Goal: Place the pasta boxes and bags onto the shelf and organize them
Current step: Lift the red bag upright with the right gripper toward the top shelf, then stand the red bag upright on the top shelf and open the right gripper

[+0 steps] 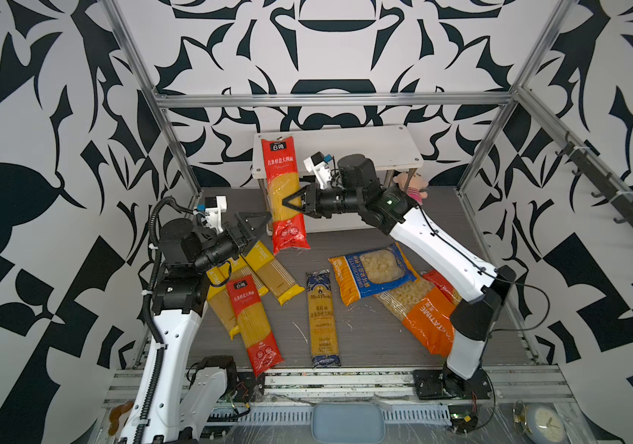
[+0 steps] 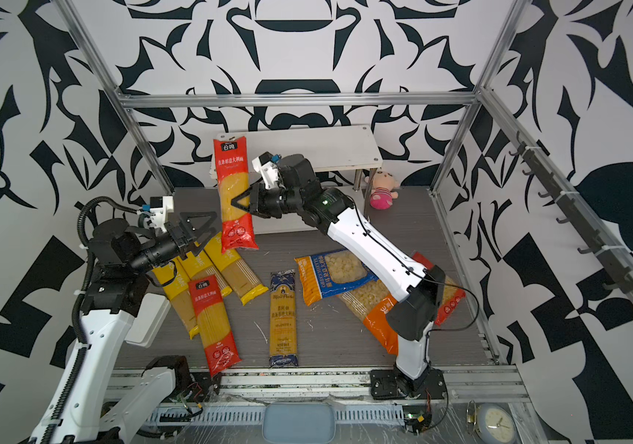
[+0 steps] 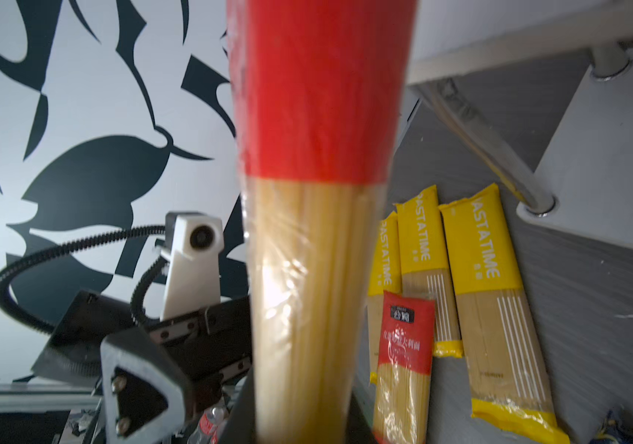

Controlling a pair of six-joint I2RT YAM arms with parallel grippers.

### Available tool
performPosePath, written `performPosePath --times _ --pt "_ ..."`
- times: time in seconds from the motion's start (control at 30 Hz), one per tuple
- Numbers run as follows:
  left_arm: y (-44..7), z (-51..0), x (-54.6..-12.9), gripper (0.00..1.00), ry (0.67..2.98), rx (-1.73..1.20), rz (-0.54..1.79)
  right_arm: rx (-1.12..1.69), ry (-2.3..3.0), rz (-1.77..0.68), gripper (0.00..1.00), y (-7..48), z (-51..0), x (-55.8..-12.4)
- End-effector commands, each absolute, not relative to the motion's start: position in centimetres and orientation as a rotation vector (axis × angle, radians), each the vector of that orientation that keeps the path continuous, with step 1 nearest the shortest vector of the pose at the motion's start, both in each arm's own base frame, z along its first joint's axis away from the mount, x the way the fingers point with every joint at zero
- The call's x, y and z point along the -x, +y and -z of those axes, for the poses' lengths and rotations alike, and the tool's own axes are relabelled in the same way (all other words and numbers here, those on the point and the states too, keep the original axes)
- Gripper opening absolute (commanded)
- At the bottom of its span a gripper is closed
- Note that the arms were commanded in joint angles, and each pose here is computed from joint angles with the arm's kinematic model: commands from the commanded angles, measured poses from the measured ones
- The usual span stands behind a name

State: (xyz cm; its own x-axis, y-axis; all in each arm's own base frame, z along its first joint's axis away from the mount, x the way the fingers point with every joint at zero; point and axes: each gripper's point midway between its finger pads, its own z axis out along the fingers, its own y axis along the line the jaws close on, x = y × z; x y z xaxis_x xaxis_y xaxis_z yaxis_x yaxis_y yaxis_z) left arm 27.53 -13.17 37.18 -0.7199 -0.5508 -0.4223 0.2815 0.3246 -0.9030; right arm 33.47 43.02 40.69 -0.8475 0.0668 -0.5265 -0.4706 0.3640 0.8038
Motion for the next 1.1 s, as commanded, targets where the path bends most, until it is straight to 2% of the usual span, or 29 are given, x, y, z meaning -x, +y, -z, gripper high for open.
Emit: performPosePath --times 0.0,0.33,0.5,0.7,0.8,0.93,1.07 --pt "-13.8 -39.5 -27.9 0.97 1.811 0.180 1.530 0.380 1.841 -1.577 0.00 41.6 -50.8 -34.1" --pt "-16.0 -38.6 -31.3 0.92 1.832 0.160 1.568 0.241 1.793 -1.689 0.00 42.0 -51.8 -39.5" --pt "-17.4 -38.2 -33.0 0.87 1.845 0.163 1.590 0.222 1.815 -1.722 0.00 42.6 -50.7 -40.3" --pt "-17.6 -37.5 -34.9 0.86 1.834 0.207 1.567 0.213 1.822 -1.770 0.00 43.2 -50.3 -40.4" --pt "-17.8 -37.9 -36.1 0.75 1.806 0.228 1.581 0.200 1.837 -1.782 0.01 43.4 -49.7 -40.7" --pt "-18.1 -38.8 -36.5 0.62 1.755 0.242 1.596 0.192 1.865 -1.784 0.12 43.7 -48.9 -40.9" --pt "-17.7 -39.4 -36.7 0.50 1.707 0.283 1.605 0.176 1.884 -1.773 0.18 43.6 -48.4 -41.1"
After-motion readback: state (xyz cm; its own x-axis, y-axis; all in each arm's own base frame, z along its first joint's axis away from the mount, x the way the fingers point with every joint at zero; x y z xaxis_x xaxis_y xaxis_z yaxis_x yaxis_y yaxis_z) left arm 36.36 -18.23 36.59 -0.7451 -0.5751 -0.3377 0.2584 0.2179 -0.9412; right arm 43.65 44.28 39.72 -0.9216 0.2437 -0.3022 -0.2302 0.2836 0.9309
